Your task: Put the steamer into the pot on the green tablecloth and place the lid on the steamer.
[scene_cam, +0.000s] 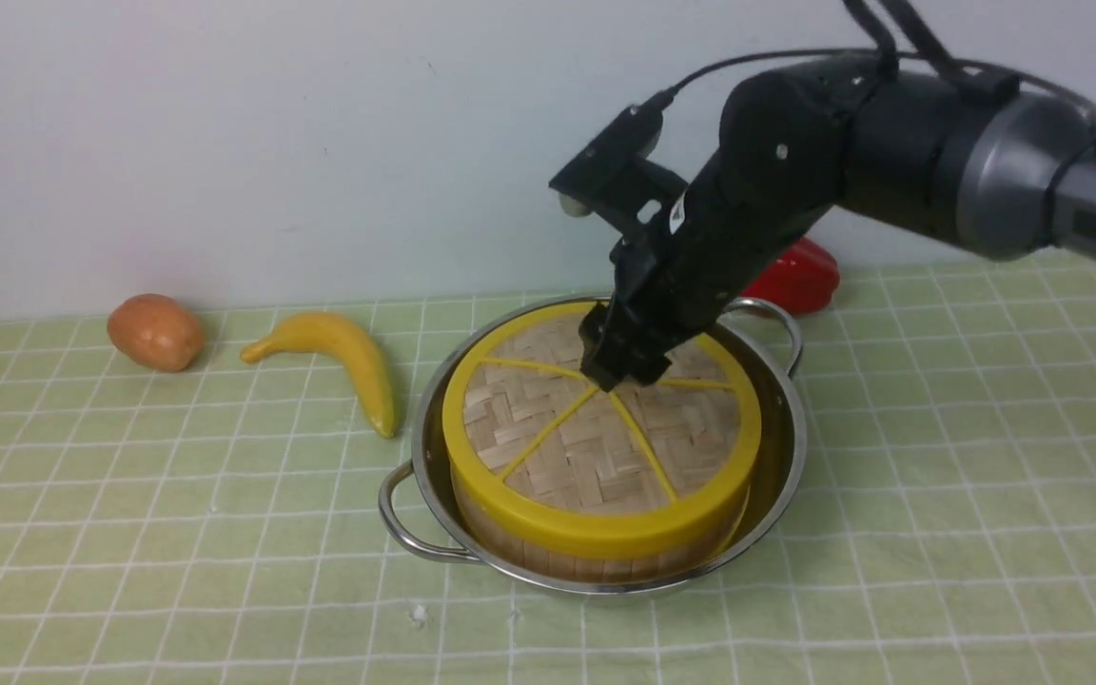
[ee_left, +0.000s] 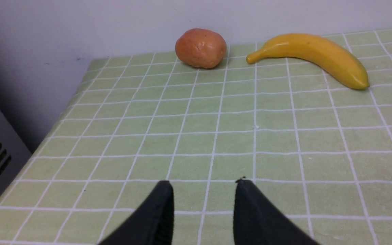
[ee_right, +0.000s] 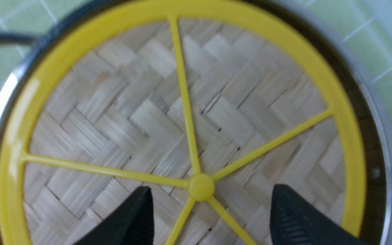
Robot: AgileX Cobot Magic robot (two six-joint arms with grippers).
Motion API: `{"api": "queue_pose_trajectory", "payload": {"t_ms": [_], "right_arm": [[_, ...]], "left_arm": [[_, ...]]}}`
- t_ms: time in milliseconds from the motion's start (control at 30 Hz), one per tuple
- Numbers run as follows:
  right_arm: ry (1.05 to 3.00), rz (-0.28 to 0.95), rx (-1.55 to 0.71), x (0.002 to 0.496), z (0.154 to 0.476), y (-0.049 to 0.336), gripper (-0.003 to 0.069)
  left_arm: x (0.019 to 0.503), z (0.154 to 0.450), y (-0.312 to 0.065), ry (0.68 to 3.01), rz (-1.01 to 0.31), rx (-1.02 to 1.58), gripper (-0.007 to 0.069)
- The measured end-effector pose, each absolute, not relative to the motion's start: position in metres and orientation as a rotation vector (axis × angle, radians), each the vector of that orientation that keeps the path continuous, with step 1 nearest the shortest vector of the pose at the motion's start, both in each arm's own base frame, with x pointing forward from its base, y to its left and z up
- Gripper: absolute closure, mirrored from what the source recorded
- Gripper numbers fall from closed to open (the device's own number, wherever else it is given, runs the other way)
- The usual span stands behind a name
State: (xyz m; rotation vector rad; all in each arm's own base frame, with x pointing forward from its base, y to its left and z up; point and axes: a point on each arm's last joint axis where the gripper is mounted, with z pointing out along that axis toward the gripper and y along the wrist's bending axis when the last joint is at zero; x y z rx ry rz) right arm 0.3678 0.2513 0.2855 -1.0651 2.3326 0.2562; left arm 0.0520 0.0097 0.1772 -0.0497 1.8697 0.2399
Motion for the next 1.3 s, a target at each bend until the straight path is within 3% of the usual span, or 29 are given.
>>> {"api": "queue_pose_trajectory", "payload": {"t_ms": [167,300,533,833,933,1100,1300], "right_arm": [[2.243,0.293,-0.975,0.356,0.337,0.244,0.0265],[2.227,0.353,-0.902,0.348,0.357,0.241,0.0339],[2.267,0.563,-0.790,0.341,0.362,0.249,0.0431],[2.283,0.712,-0.740,0.334,0.367,0.254,0.0433],[2.336,0.660,-0.792,0.332,0.362,0.250,0.0428],[2.471,0.415,-0.929,0.301,0.353,0.216,0.0420],[2.383,0.238,-0.877,0.231,0.358,0.152,0.0419]], "left_arm": [[0.052,0.177,0.010,1.870,0.240,-0.050,0.0382],[0.052,0.177,0.010,1.870,0.240,-0.050,0.0382],[0.052,0.177,0.010,1.870,0.240,-0.050,0.0382],[0.052,0.177,0.010,1.870,0.240,-0.050,0.0382],[0.052,0.177,0.010,1.870,0.240,-0.050,0.0382],[0.052,0.177,0.010,1.870,0.240,-0.050,0.0382],[0.052,0.177,0.010,1.870,0.240,-0.050,0.0382]]}}
